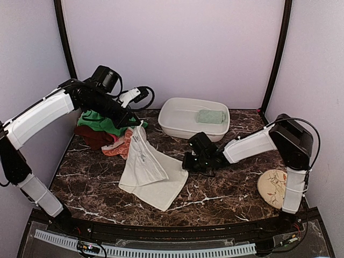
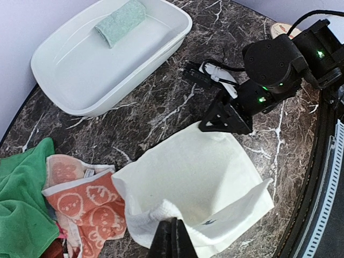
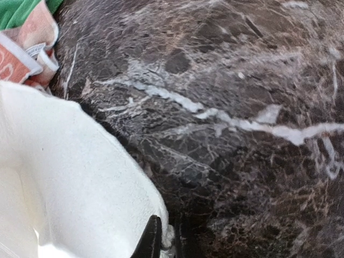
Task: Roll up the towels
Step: Pick up the towel from the center of the board.
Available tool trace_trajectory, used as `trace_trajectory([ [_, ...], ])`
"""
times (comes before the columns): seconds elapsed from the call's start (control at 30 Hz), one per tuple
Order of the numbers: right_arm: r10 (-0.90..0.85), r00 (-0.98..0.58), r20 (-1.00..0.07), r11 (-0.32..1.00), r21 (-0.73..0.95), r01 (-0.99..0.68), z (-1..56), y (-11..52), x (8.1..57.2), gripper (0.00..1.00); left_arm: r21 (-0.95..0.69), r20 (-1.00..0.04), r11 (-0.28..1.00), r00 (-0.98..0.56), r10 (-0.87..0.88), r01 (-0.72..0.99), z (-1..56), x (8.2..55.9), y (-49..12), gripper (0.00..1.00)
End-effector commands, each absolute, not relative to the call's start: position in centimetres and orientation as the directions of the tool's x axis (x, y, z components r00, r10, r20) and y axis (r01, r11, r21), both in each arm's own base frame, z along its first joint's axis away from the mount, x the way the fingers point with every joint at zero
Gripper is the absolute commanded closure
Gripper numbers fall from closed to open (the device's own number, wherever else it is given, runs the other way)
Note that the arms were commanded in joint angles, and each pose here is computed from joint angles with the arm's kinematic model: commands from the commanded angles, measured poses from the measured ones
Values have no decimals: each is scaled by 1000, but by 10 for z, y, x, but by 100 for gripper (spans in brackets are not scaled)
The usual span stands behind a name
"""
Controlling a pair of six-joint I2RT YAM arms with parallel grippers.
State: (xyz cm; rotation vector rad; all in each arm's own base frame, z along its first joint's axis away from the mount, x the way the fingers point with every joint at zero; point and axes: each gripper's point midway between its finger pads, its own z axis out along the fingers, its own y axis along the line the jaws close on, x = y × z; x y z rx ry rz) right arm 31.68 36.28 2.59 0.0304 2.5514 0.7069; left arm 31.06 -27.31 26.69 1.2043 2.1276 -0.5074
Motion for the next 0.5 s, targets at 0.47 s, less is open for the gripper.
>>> trace_trajectory([
  [0.47, 202, -727, -656, 933, 356, -62, 166, 246, 296, 100, 217, -733, 494, -194, 652, 842, 335, 249, -200, 100],
])
